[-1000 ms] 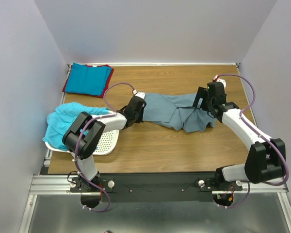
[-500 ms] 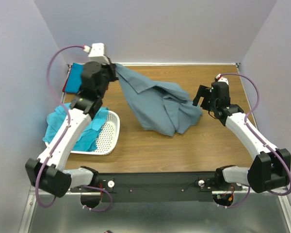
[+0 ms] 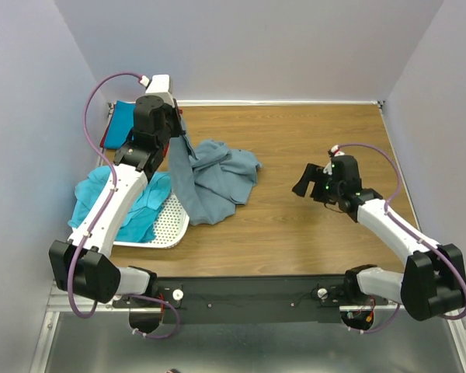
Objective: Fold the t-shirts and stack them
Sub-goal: Flatten the tshirt out
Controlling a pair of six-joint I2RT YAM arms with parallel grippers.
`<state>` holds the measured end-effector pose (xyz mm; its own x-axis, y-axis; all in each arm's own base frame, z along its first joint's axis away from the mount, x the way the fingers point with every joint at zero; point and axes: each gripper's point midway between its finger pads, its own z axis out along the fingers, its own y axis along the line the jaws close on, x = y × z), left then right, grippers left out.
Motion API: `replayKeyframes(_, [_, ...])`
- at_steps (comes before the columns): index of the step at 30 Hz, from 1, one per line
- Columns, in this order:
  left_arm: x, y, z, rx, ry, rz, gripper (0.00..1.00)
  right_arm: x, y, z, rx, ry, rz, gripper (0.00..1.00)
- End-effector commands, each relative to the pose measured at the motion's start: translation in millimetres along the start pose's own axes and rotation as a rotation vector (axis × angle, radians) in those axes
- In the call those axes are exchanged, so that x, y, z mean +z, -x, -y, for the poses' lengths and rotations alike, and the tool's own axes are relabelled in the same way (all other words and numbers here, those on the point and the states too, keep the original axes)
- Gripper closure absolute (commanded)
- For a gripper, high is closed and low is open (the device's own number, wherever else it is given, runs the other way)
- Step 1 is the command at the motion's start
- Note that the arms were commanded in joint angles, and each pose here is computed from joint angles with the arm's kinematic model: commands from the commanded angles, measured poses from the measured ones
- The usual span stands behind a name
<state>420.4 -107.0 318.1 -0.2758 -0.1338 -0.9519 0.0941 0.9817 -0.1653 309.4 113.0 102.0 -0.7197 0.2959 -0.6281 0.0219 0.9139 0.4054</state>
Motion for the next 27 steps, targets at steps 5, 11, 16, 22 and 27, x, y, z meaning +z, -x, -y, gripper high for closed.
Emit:
replayKeyframes(5, [-11,2,11,0.067,-0.078,-0.034,1.0,9,-26,-74,-0.033,0.258,-0.06,0.07])
replayKeyframes(11, [-10,-19,7,0.106,-0.084,-0.068,1.0,28,-50,-123,-0.086,0.344,-0.123,0.08])
replayKeyframes(16, [-10,-27,2,0.118,-0.073,-0.055,1.0,43,-62,-159,-0.136,0.367,-0.132,0.11])
replayKeyframes(22, [-10,-34,6,0.102,-0.11,-0.055,1.0,56,-54,-201,-0.201,0.41,-0.053,0.12])
replayKeyframes(27, [-9,-36,6,0.1,-0.117,-0.061,1.0,81,-55,-215,-0.231,0.414,-0.07,0.18])
